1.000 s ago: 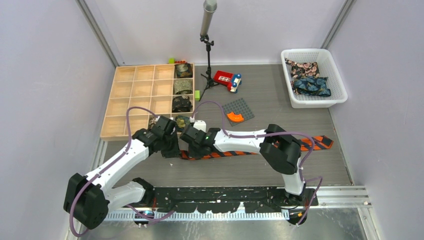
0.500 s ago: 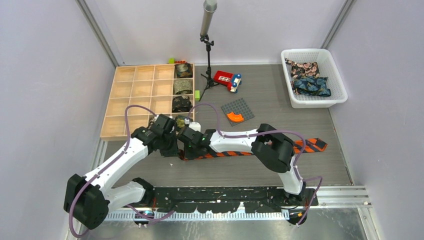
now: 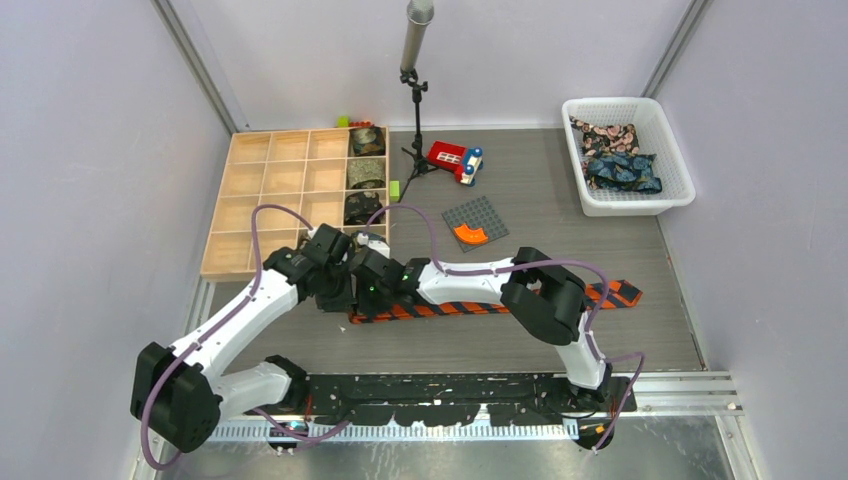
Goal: Roll the ties
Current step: Roll the tie at the center of the board.
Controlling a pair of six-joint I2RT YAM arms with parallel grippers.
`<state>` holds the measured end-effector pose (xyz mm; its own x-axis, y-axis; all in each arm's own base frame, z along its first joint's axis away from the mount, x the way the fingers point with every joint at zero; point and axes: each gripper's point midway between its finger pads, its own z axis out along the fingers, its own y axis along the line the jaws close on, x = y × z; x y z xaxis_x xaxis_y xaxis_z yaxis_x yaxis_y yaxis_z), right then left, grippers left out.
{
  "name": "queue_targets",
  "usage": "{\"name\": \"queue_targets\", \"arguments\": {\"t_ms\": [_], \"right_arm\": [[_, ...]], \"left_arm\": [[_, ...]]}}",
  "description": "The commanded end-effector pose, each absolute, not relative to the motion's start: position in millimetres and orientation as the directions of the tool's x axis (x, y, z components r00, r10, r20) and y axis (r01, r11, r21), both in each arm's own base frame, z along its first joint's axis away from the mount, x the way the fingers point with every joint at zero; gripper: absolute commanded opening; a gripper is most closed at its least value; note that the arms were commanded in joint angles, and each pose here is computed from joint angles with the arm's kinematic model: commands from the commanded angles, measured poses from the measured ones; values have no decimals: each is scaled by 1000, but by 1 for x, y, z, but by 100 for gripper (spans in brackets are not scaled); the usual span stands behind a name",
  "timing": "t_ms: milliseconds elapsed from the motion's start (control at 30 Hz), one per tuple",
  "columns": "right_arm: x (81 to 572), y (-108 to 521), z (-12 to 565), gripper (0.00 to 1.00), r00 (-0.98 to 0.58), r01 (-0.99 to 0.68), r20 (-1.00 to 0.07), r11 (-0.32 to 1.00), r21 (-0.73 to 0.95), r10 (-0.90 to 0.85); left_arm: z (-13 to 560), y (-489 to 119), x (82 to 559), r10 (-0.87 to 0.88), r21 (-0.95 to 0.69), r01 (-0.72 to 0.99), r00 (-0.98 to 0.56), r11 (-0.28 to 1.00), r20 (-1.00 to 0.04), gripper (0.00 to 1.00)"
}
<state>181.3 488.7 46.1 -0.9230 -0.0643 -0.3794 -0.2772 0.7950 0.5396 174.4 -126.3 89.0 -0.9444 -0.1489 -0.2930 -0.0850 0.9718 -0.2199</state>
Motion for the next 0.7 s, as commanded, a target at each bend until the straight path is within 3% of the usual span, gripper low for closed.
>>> {"name": "queue_targets", "arguments": {"t_ms": [0, 667], "right_arm": [[183, 495, 72, 0, -903, -317, -426, 751, 579, -53], [174, 522, 57, 0, -935, -303, -347, 661, 687, -69]], "left_arm": [[96, -118, 179, -157, -179, -104, -937, 978, -313, 0], [89, -112, 174, -183, -142, -148, -941, 979, -286, 0]]}}
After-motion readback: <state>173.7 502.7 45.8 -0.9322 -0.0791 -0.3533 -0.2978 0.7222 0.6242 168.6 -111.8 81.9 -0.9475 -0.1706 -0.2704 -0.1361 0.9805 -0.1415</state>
